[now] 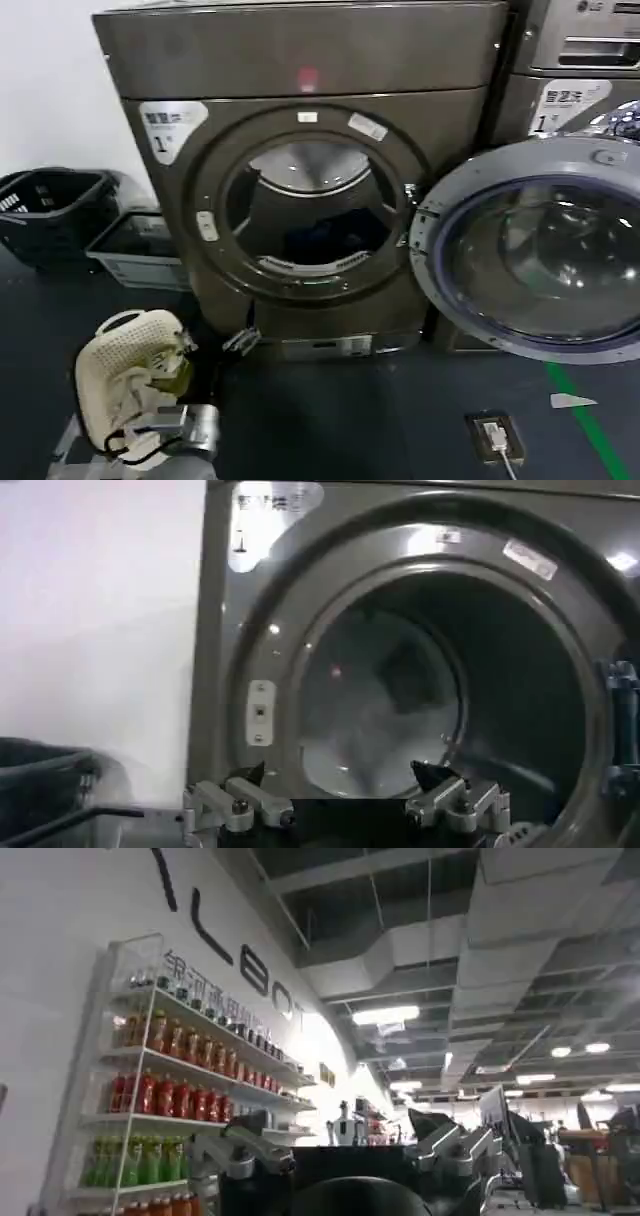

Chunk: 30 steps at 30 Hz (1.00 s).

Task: Grasp the clothes from the dryer.

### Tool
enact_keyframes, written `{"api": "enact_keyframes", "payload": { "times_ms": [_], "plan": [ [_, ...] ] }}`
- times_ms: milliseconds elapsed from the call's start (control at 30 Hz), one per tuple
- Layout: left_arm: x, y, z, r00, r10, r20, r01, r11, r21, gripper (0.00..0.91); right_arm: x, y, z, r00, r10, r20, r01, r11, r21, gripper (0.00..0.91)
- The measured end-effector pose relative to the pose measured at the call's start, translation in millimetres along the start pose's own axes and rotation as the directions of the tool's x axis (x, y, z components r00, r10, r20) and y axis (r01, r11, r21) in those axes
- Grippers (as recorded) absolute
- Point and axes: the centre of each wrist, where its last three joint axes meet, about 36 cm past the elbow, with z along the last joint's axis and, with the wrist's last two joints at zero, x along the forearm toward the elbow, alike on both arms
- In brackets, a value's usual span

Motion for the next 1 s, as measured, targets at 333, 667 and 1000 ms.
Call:
{"api": "enact_keyframes", "payload": {
  "times_ms": [333,667,1000],
  "plan": [
    [-1.3,-5.8,1.3,1.000,0.014,-0.007,-0.014,1.000,0.011,0.907,-1.0,-0.1,-0.7,1.000,-0.001,0.005,0.001,1.000,-0.004,0.907],
    [-2.7,-6.3,1.7,1.000,0.019,-0.009,-0.019,1.000,0.012,0.907,-1.3,0.4,-0.1,1.000,-0.003,0.006,0.003,1.000,-0.009,0.907],
    [-2.1,-6.3,2.8,1.000,0.020,-0.013,-0.020,1.000,0.007,0.907,-1.8,3.1,2.1,1.000,-0.011,0.002,0.011,1.000,-0.016,0.907]
  ]
}}
